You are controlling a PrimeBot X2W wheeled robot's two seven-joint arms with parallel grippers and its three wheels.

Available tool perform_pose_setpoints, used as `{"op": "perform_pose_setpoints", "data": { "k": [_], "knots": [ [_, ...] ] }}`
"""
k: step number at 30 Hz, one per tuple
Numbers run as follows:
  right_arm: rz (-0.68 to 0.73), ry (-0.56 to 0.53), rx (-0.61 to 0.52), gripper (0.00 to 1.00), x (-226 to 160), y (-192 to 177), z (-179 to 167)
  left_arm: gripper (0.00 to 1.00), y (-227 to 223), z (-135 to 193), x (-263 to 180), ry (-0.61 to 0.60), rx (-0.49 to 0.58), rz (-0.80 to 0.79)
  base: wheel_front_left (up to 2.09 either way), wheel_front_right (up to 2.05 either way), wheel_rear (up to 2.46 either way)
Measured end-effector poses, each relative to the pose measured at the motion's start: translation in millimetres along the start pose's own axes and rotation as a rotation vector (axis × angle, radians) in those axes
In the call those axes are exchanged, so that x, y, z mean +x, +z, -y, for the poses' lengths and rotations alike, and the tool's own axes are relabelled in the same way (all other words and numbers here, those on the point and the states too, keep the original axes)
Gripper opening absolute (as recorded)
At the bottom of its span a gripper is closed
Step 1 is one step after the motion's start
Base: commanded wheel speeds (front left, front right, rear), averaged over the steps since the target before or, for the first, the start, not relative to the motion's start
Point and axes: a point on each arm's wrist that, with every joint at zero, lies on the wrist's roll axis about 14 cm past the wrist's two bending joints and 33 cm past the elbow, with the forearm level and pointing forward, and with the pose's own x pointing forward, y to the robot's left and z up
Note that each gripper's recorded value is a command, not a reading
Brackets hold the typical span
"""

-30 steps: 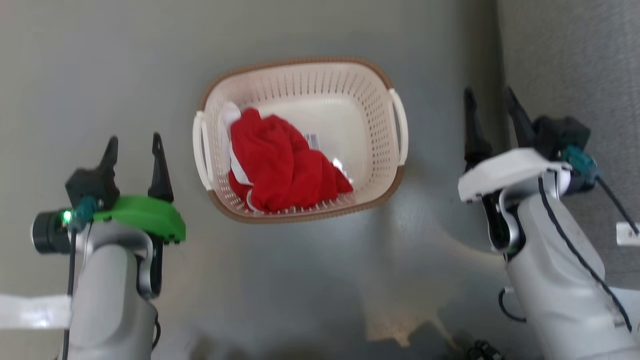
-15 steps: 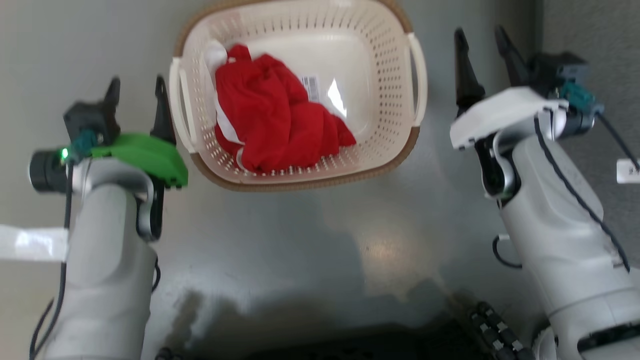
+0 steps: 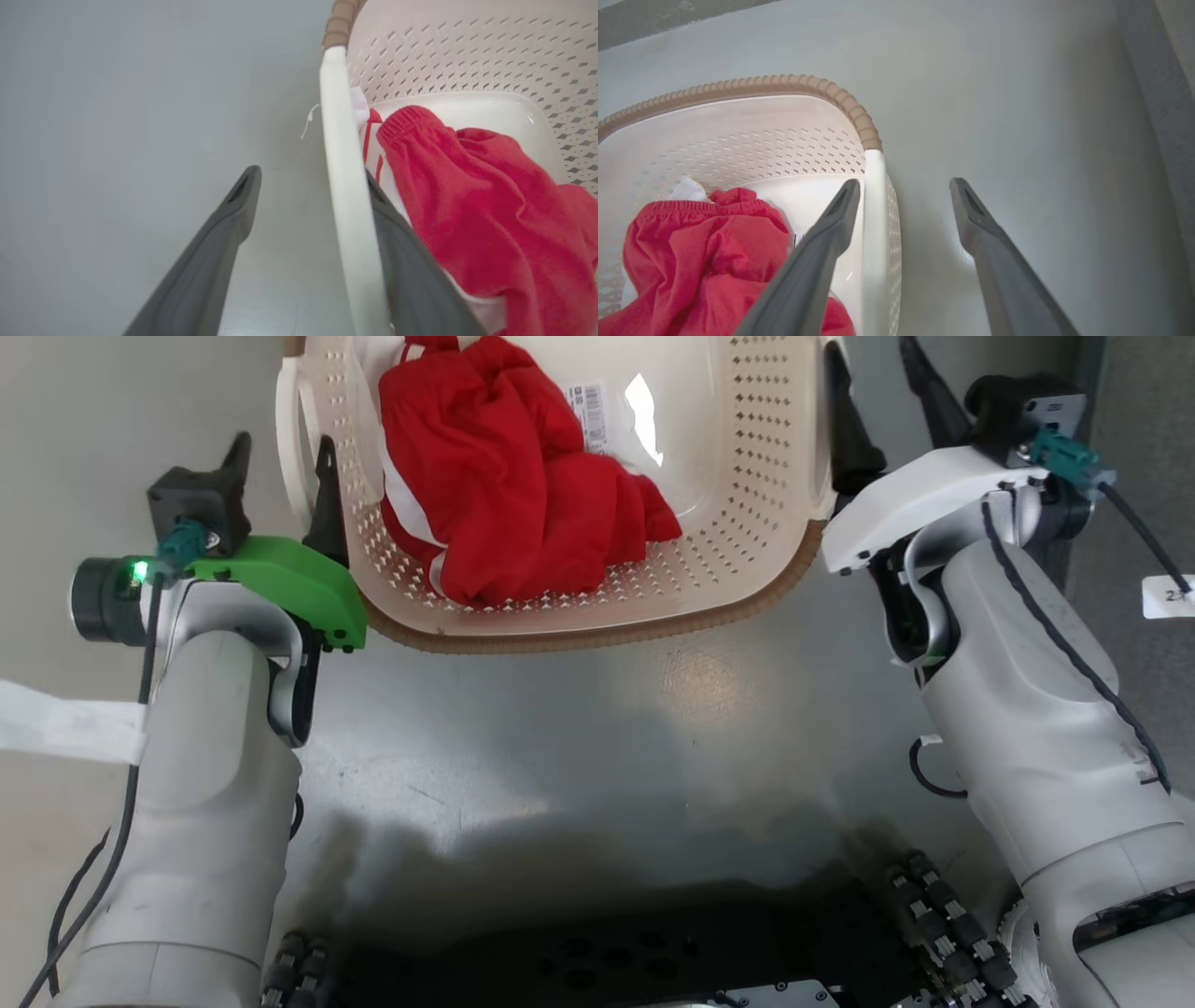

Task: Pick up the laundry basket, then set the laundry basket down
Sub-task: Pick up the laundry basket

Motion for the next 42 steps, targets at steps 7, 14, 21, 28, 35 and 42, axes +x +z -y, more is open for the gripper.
{"op": "perform_pose_setpoints", "data": {
  "k": [7, 14, 21, 28, 35, 42],
  "knots": [
    [-0.083, 0.027, -0.002, 1.0, 6.6, -29.9, -7.4, 1.0, -17.9, 0.5, 9.5, -0.016, 0.013, -0.055, 0.0, 0.0, 0.0],
    [-0.114, 0.046, 0.002, 0.84, 13.3, -40.1, -13.4, 1.0, -25.9, -5.1, 14.0, -0.005, 0.015, -0.08, 0.0, 0.0, 0.0],
    [-0.119, 0.078, -0.006, 0.31, 18.6, -39.7, -24.0, 0.38, -27.3, -5.0, 16.1, -0.004, -0.001, -0.089, 0.0, 0.0, 0.0],
    [-0.128, 0.081, 0.005, 0.0, 17.9, -38.4, -29.5, 0.0, -23.9, 7.1, 16.0, -0.026, -0.03, -0.082, 0.0, 0.0, 0.0],
    [-0.119, 0.074, 0.008, 0.0, 12.5, -27.4, -30.6, 0.0, -14.8, 11.0, 10.3, -0.032, -0.025, -0.074, 0.0, 0.0, 0.0],
    [-0.088, 0.076, 0.004, 0.0, 3.9, -5.0, -34.6, 0.0, 2.9, 15.2, 0.3, -0.031, -0.03, -0.054, 0.0, 0.0, 0.0]
  ]
}}
